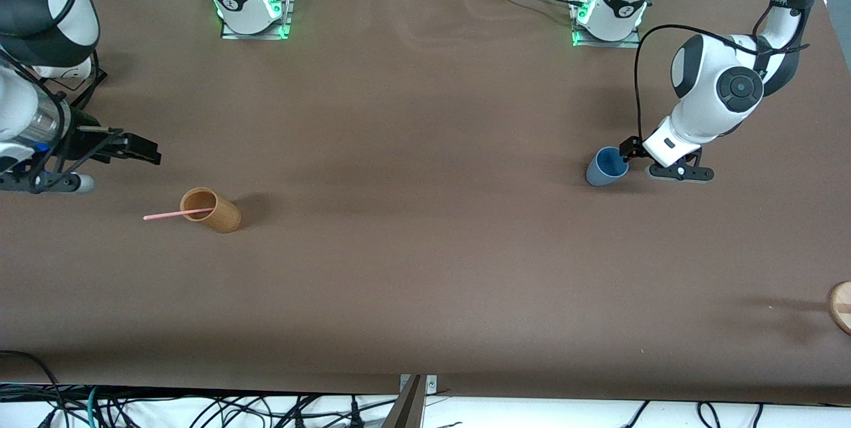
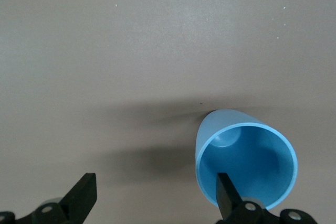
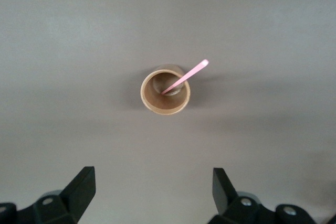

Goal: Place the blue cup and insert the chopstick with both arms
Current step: 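Grasp the blue cup with the left gripper while the right gripper grasps the chopstick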

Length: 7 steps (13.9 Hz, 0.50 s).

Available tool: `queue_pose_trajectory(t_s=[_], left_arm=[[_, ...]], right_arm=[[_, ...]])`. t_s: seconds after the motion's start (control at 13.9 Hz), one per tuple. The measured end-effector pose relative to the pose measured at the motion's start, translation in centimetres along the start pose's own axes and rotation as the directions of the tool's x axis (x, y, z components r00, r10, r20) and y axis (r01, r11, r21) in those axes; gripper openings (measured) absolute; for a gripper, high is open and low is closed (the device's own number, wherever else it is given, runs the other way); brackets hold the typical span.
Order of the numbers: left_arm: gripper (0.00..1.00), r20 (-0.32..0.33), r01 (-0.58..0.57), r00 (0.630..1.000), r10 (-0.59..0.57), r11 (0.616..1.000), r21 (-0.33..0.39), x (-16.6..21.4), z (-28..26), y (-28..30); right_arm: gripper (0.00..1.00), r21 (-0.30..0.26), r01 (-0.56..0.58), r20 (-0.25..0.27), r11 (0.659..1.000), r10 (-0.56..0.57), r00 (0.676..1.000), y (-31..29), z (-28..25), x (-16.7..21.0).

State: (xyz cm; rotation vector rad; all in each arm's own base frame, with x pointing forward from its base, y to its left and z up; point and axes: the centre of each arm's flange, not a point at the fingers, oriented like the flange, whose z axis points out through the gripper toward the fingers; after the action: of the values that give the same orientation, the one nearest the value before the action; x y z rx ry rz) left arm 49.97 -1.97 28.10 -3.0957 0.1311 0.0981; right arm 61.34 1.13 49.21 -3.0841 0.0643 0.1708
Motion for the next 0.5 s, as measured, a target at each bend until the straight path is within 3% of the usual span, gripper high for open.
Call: queue_pose_trajectory(t_s=[0.14,0.5], left_arm=[[1.0,-0.006,-0.008,1.0,0.008,1.0,0.0,0.0,0.1,0.4],[1.0,-0.029,-0.011,1.0,0.011,1.0,-0.001,-0.8,1.7,1.4]], right_arm=[[0.98,0.038,-0.026,0.02,0.999,0.025,1.0,-0.2,3.2,1.6],[0.99,0.034,-0.167,0.041,0.985,0.166,0.985,0.5,9.2,4.3]])
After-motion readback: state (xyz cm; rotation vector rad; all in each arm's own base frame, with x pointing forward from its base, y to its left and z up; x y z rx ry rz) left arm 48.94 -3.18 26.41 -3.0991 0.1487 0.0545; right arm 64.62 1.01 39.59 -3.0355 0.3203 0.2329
